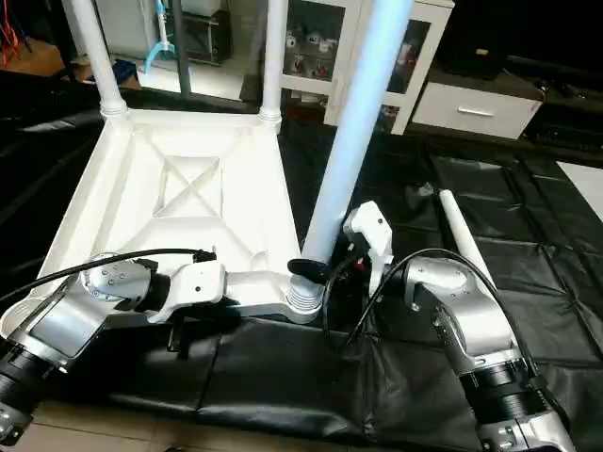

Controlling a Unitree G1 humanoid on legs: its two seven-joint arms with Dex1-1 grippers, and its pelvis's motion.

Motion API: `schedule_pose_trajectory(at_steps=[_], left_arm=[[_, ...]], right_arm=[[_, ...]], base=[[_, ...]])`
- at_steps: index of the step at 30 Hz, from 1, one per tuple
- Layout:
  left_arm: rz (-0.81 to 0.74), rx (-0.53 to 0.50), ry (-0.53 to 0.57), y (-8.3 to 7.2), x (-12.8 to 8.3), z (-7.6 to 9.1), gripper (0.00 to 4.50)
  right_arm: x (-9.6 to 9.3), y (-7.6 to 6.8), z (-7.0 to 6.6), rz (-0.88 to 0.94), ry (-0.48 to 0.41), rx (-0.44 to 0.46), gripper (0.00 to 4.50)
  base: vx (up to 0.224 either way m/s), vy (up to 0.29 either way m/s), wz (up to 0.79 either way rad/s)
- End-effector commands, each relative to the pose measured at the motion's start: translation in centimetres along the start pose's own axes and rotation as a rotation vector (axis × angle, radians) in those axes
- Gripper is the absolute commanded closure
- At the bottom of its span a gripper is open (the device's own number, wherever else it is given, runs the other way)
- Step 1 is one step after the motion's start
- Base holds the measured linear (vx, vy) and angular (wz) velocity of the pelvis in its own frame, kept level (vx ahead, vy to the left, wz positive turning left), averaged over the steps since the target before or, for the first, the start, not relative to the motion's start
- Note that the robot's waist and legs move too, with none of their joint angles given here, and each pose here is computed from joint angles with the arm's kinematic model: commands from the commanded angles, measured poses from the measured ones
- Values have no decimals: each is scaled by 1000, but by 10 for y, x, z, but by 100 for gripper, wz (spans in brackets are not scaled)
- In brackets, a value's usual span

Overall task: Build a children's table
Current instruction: Pick table leg

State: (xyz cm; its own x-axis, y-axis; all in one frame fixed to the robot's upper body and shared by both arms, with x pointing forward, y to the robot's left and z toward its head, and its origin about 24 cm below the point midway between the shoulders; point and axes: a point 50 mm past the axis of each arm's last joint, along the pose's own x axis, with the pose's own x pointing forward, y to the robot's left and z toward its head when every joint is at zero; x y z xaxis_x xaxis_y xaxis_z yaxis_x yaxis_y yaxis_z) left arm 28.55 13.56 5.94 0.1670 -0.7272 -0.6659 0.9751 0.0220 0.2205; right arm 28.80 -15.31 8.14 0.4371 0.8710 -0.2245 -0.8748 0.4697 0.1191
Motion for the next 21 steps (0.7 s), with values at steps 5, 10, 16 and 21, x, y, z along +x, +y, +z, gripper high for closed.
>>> schedule_pose_trajectory(at_steps=[5, 10, 16, 21], left_arm=[[-56, 63, -70, -4, 8, 15, 449], [-54, 67, -69, -3, 8, 15, 449], [-50, 71, -67, -3, 8, 15, 449], [-48, 73, -66, -4, 9, 14, 449]], right_arm=[[-31, -11, -44, -66, 226, 203, 267], [-38, -15, -37, -32, 235, 208, 267], [-32, -16, -36, -48, 267, 116, 267], [-25, -11, -40, -56, 266, 68, 267]], base=[[0, 0, 0], [0, 0, 0], [0, 0, 0], [0, 0, 0]])
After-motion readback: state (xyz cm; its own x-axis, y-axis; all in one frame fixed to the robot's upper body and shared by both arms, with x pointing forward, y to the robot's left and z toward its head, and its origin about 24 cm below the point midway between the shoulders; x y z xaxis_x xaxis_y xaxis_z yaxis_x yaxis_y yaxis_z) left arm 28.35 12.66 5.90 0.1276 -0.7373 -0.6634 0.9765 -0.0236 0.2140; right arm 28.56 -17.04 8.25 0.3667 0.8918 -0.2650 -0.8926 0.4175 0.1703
